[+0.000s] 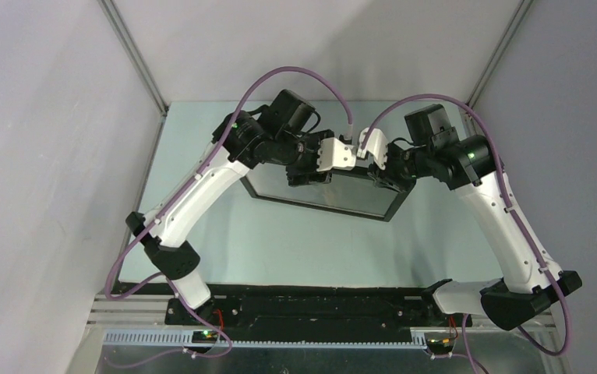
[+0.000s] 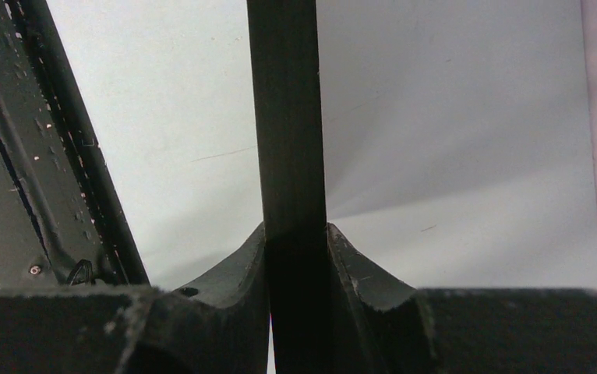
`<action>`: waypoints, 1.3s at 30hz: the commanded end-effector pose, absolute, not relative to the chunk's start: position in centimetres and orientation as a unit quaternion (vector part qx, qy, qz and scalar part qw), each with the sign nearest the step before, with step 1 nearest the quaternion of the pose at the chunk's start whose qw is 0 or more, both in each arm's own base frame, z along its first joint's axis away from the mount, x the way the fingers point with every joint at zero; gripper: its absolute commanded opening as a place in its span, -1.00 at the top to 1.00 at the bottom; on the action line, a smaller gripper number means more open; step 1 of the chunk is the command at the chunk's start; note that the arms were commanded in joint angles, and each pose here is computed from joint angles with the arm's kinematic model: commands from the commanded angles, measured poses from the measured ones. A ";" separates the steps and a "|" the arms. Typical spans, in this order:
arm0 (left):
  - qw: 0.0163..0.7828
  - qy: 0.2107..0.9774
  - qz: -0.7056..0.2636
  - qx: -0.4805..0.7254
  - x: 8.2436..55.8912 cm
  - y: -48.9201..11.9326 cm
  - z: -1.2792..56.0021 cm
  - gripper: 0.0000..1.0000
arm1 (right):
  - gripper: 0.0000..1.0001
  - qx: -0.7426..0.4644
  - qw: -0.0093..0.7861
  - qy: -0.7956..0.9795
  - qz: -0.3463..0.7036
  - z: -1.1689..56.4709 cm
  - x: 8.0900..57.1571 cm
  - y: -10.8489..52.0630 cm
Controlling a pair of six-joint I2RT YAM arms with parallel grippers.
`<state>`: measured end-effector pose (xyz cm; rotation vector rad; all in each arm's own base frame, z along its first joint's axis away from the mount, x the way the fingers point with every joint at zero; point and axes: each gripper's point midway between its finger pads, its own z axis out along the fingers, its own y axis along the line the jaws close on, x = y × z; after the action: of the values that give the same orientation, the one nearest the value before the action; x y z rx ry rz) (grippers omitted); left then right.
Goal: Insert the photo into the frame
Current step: Turn over the photo frame at the center of the board.
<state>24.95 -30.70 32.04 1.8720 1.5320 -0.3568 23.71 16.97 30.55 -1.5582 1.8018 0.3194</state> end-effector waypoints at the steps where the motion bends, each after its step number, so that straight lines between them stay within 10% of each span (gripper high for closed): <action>1: 0.436 0.603 -0.128 0.655 27.3 -31.2 36.9 -0.42 | 1.00 -0.637 0.381 0.660 0.113 32.1 23.6 18.0; 6: 0.461 0.620 -0.122 0.623 28.2 -29.2 38.9 -0.98 | 1.00 -0.612 0.394 0.675 0.121 33.0 24.2 17.8; 39: 0.488 0.768 -0.128 0.394 31.5 -19.5 40.1 -0.99 | 1.00 -0.199 0.420 0.834 0.296 35.1 37.1 13.2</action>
<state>30.98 -19.58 39.51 1.0255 1.8745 -0.2947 34.33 14.01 32.31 -0.6631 2.2349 0.6825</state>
